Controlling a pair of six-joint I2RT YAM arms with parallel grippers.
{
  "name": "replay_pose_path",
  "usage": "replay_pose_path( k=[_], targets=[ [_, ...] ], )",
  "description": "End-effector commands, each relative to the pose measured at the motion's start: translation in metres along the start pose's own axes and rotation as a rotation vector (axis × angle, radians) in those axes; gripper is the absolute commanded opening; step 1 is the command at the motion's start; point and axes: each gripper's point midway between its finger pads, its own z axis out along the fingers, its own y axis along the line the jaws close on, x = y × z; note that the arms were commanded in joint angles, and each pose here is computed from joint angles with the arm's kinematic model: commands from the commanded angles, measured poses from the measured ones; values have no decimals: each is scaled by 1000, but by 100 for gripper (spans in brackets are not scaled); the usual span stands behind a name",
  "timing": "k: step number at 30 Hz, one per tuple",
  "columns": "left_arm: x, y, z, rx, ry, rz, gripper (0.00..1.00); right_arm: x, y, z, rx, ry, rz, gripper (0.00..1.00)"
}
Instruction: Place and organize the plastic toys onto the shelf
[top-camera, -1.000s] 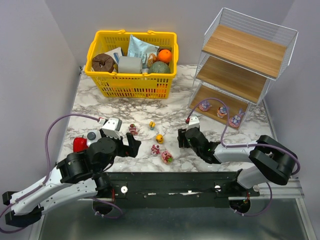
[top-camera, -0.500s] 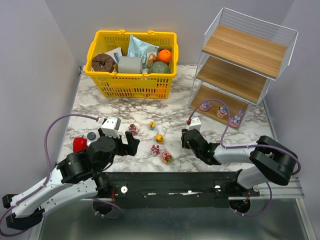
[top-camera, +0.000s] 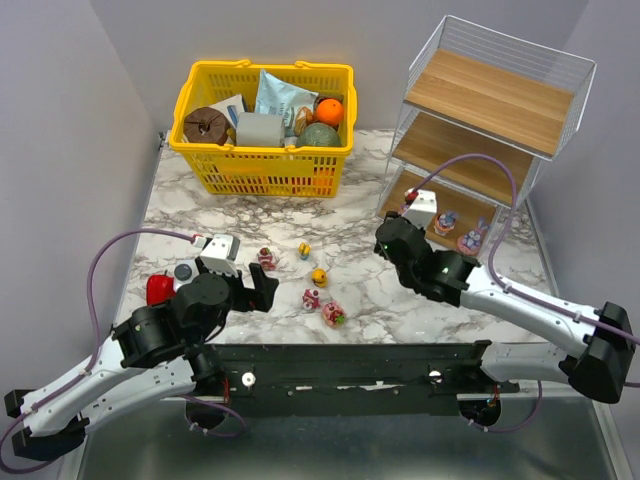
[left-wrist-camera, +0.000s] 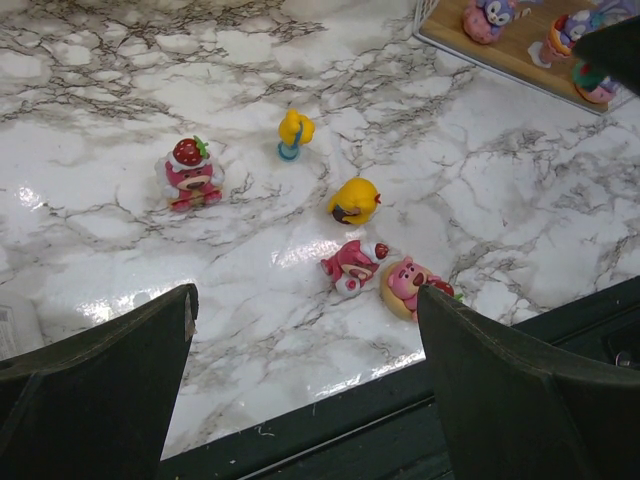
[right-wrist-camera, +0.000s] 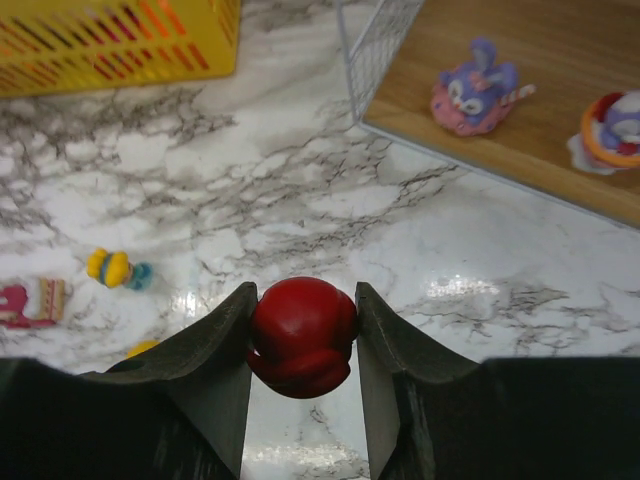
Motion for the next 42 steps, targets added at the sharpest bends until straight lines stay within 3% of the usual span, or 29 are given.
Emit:
replay_pose_path(
  k=[1,12,20,30,42],
  targets=[
    [2,3,0,-3,2,4,99,-24,-59,-32,290,0,19,38],
    [3,3,-1,1,0,3,99,-106,-120,-68,531,-177,143,37],
    [4,3,1,-6,8,9,99,-144,-152,-62,653,-269,129,37],
    [4,6,2,-29,7,2,99,-177,-171,-42,691,-308,66,36],
    [7,6,5,-44,27,19,99,-181,-193,-19,704,-295,76,36]
  ],
)
